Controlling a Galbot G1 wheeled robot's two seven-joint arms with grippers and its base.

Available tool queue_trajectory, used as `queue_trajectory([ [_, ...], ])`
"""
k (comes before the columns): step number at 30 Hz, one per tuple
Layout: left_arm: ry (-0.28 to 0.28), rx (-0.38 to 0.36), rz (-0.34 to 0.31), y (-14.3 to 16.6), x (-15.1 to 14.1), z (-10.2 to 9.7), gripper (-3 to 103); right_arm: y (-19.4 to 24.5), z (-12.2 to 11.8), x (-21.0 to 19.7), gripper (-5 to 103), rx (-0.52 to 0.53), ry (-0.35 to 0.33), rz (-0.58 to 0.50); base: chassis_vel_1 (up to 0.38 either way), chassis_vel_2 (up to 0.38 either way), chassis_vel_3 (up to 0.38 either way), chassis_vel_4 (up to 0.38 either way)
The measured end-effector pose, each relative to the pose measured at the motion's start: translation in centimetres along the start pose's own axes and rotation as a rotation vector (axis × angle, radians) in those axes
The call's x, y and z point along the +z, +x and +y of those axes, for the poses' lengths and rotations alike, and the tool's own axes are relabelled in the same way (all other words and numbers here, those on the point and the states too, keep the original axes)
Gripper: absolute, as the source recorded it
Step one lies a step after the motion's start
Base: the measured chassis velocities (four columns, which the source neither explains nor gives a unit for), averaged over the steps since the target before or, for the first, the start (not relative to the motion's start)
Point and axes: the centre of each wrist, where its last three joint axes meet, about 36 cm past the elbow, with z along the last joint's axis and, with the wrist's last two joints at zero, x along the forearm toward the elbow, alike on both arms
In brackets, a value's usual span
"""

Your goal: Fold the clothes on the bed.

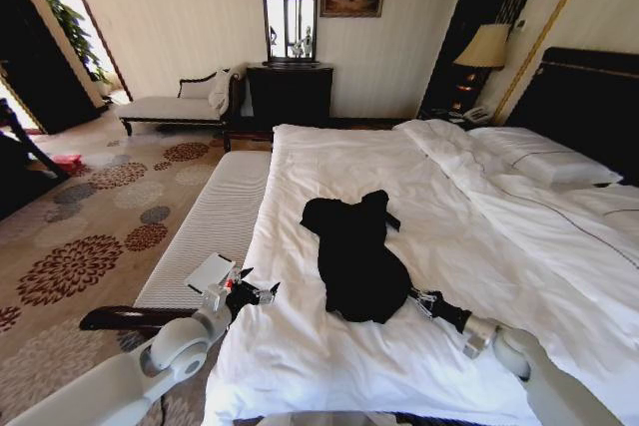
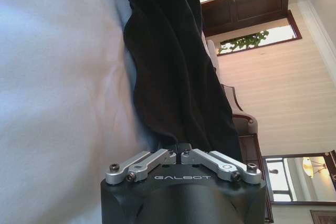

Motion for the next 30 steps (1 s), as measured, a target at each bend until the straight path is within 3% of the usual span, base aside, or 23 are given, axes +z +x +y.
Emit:
queue_trajectory([
  [14, 0.006, -0.002, -0.010, 0.3, -0.1, -0.3, 100, 6.2, -0.5, -0.6, 0, 0.030, -0.021, 0.092, 0.000, 0.000, 0.000, 0.000],
  [18, 0.009, -0.001, -0.011, 0.4, 0.0, -0.5, 100, 9.5, 0.5, -1.7, 0, 0.014, -0.041, 0.131, 0.000, 0.000, 0.000, 0.000],
  [30, 0.013, 0.007, -0.016, 0.3, 0.2, -1.0, 100, 12.9, 2.0, -4.7, 0, -0.010, -0.058, 0.161, 0.000, 0.000, 0.000, 0.000],
])
